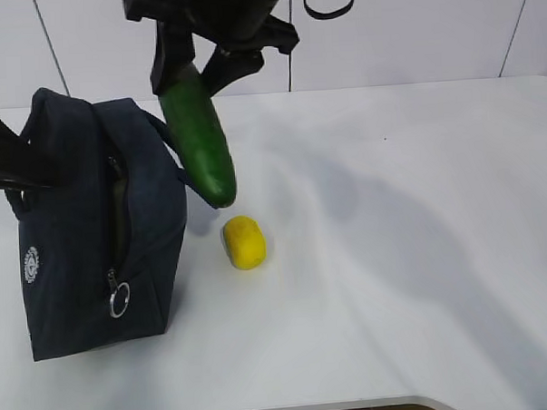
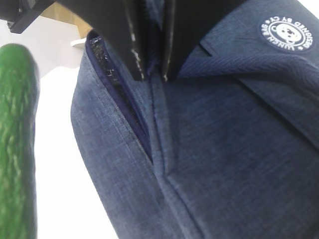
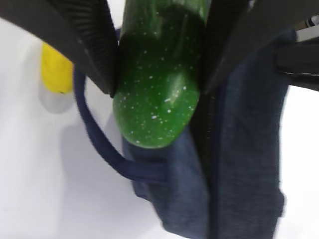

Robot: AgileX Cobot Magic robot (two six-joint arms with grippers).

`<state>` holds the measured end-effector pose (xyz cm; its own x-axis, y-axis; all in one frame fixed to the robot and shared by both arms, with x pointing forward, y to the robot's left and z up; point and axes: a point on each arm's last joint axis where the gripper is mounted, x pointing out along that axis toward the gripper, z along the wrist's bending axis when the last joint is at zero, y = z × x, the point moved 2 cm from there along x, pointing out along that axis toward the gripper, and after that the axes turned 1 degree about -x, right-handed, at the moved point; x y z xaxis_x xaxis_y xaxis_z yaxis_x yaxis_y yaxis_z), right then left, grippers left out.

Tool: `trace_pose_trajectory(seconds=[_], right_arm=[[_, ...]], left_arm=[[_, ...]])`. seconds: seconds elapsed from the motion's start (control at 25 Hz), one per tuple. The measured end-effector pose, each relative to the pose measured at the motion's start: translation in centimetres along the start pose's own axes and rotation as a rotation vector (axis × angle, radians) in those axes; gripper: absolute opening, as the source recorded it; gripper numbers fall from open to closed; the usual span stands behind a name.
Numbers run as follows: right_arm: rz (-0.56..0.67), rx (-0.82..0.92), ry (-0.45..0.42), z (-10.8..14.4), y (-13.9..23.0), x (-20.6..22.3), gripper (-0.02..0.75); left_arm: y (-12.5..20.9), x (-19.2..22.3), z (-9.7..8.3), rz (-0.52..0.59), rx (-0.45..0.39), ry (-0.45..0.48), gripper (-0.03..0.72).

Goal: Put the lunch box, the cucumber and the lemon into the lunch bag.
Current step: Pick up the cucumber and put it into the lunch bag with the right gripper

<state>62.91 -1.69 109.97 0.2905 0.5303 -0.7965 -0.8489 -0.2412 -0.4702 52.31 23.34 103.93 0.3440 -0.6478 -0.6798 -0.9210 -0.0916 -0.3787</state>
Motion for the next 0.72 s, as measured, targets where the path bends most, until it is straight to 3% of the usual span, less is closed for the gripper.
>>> trace_pose_trajectory(seconds=[0.44, 0.72], right_arm=[[-0.174, -0.019, -0.115, 3.5, -1.3, 0.6, 0.393], [-0.178, -0.012, -0.141, 4.3, -1.0, 4.3, 0.392]], left_arm=[[0.0, 0.0, 0.0, -0.002, -0.001, 0.001, 0.013], [0.0, 0.0, 0.0, -0.003, -0.002, 0.001, 0.013]])
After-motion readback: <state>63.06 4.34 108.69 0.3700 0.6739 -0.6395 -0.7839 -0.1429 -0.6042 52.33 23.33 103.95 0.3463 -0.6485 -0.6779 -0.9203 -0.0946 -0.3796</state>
